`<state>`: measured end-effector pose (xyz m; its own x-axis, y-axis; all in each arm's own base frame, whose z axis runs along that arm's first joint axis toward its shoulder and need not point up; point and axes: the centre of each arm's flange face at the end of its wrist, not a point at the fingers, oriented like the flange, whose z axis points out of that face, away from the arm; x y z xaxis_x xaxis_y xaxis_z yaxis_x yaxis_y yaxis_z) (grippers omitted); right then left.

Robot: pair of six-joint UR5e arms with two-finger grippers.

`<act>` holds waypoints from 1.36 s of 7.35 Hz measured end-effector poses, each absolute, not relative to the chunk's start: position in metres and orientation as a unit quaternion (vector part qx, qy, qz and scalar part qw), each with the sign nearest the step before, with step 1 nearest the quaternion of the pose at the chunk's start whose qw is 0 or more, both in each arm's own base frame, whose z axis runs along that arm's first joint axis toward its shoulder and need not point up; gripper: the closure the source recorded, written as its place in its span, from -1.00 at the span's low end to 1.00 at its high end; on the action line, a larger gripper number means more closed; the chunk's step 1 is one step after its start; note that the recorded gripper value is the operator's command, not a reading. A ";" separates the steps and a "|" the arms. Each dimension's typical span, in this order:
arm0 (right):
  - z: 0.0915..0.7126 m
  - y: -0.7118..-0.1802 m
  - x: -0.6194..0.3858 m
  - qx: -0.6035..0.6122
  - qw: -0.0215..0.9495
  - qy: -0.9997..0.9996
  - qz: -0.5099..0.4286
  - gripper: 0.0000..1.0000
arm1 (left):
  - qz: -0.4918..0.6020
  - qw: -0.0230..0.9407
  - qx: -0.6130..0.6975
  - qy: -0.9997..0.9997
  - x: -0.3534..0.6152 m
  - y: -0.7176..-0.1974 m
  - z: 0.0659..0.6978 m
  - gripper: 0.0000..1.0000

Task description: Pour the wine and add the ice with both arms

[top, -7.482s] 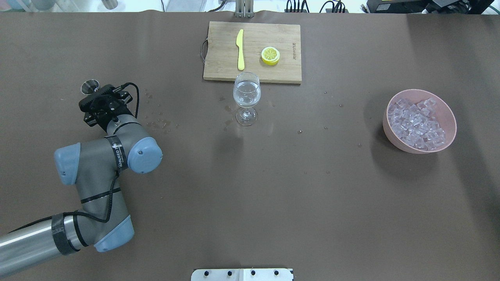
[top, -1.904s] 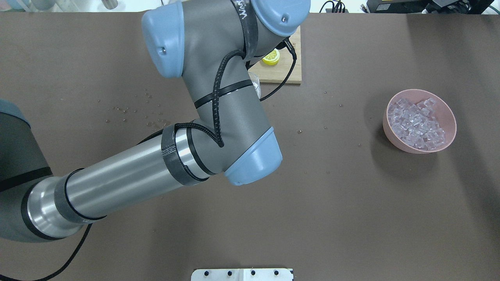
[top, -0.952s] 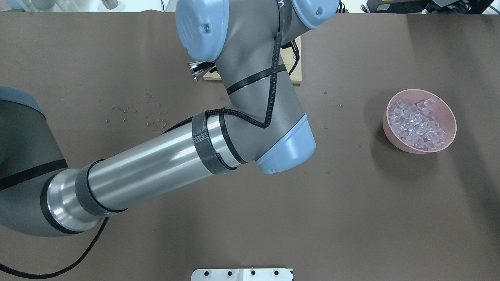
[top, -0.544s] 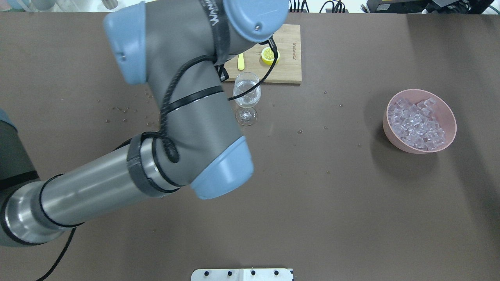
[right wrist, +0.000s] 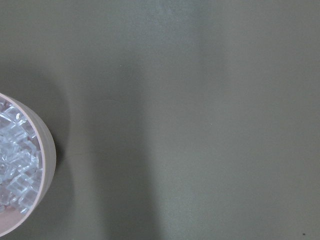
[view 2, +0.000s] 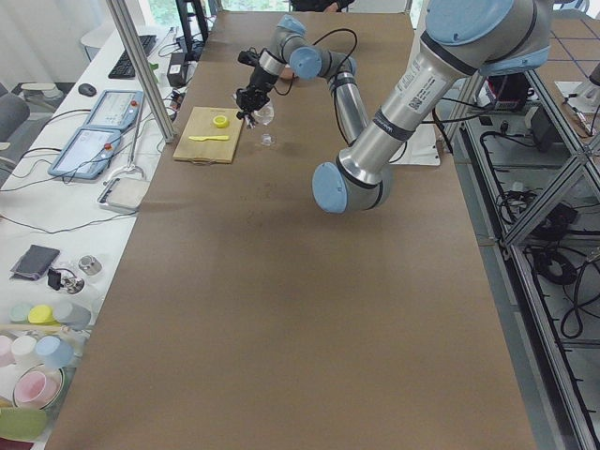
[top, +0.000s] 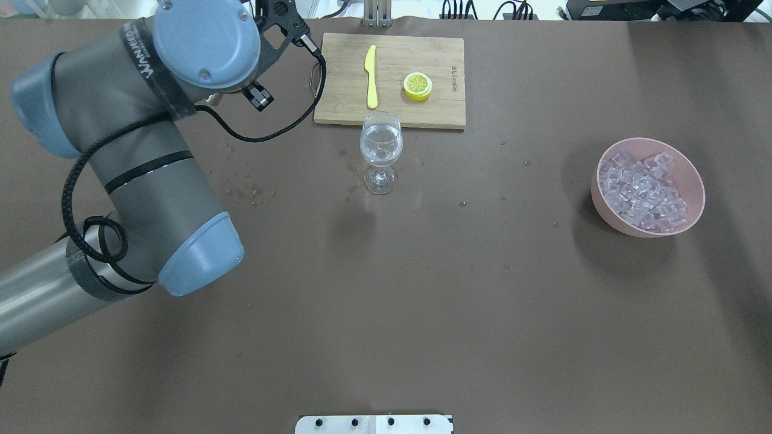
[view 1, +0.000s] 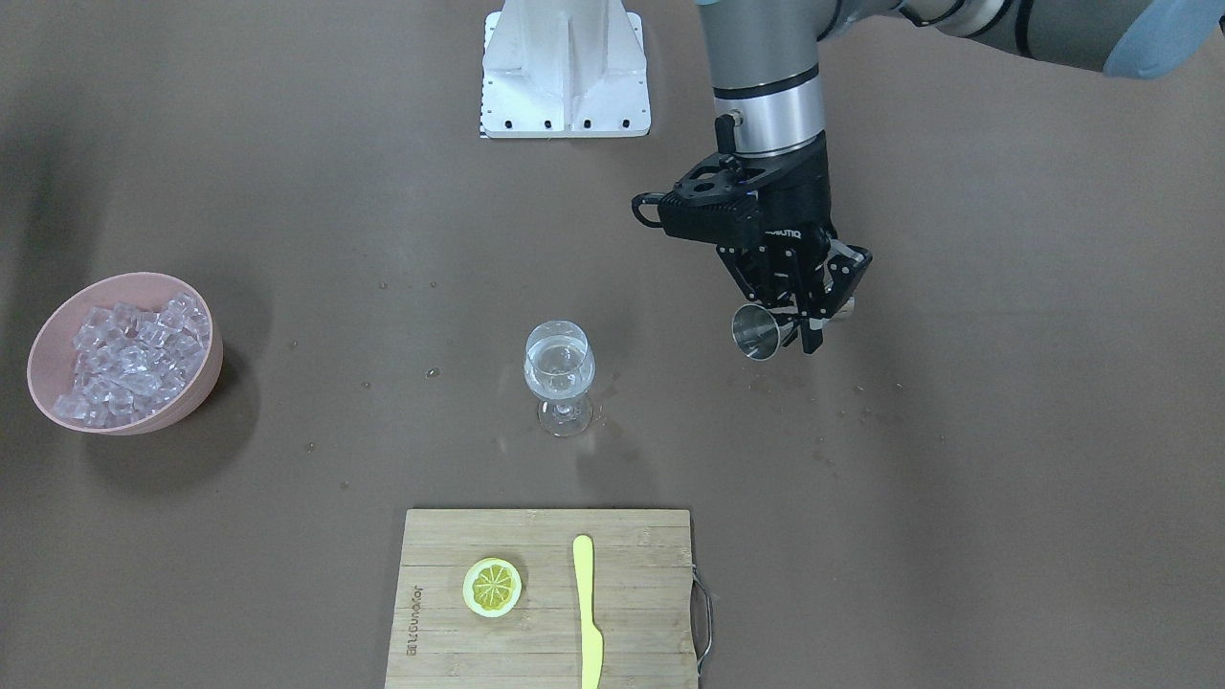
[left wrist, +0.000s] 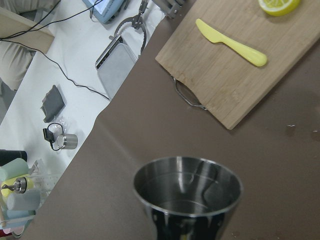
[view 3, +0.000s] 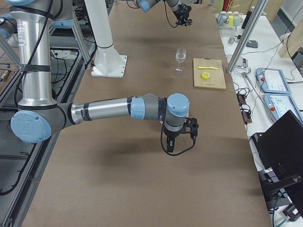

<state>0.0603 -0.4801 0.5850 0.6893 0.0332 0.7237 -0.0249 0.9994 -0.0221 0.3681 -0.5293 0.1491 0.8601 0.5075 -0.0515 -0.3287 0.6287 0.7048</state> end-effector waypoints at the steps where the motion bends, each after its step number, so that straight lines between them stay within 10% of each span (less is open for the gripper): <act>1: 0.585 -0.480 0.060 -0.005 0.919 -0.394 0.016 -1.00 | 0.208 0.886 0.393 0.130 0.361 -0.533 0.185 1.00; 10: 0.582 -0.479 0.060 -0.003 0.919 -0.394 0.015 -1.00 | -0.105 0.767 0.508 0.378 0.323 -0.510 0.511 1.00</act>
